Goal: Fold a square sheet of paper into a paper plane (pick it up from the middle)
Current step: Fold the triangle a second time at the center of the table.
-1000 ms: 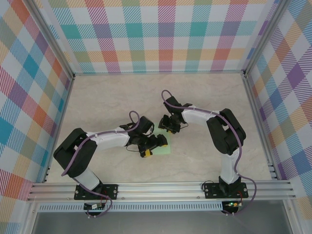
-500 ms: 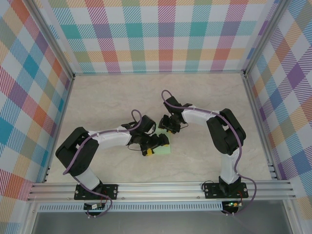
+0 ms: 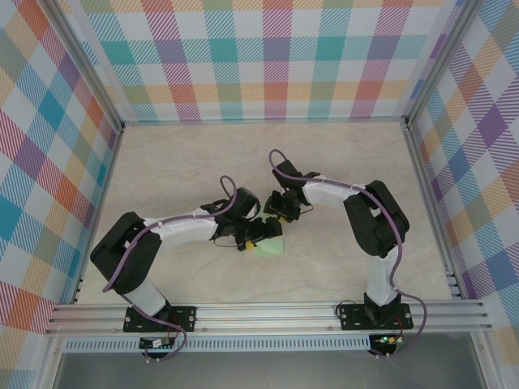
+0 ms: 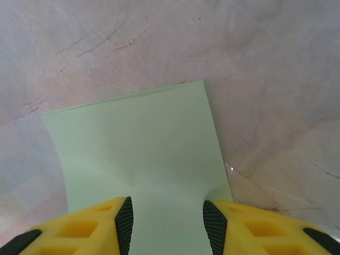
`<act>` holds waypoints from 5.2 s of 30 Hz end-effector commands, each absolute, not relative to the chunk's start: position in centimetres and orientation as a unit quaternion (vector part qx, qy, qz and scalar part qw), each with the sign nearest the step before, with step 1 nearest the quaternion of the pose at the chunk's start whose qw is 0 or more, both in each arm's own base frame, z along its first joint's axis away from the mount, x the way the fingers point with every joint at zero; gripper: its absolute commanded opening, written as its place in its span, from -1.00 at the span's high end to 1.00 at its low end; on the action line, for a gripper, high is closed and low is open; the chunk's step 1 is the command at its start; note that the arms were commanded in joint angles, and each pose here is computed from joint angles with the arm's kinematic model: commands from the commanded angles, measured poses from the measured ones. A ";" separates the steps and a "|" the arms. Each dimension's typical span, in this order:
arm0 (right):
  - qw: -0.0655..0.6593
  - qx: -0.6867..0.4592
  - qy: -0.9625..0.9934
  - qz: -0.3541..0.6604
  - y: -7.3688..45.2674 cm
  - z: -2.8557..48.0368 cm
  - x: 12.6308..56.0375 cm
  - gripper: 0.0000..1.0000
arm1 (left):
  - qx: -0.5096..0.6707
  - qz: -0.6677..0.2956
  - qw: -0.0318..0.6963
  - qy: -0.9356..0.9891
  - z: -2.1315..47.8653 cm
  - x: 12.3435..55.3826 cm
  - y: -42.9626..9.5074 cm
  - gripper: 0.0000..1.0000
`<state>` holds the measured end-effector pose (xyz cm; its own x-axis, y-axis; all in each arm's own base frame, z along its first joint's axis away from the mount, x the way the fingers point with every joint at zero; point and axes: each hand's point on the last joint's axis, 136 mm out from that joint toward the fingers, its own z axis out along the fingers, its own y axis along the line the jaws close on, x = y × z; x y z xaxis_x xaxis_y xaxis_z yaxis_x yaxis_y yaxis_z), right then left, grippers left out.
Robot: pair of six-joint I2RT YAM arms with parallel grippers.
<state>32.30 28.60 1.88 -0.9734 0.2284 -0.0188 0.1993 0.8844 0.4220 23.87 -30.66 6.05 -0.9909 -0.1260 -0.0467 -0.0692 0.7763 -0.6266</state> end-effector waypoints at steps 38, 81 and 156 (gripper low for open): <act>-0.002 0.119 0.970 0.212 27.4 0.0 31.1 0.13 | -0.020 -0.402 0.070 0.913 6.8 25.4 -32.6 -0.02; -0.002 -0.033 0.917 0.398 28.1 5.3 25.3 0.46 | -0.027 -0.365 0.084 0.927 5.0 26.1 -31.7 0.58; -0.018 -0.002 0.947 0.322 26.8 1.5 26.0 0.80 | -0.011 -0.363 0.069 0.929 3.7 26.5 -32.6 0.68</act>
<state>25.78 26.60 1.69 -0.9991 0.0044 0.0419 0.0295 0.7837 0.6205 26.27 -32.27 3.82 -0.9899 -0.0919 -0.1081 0.0071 0.7286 -0.6849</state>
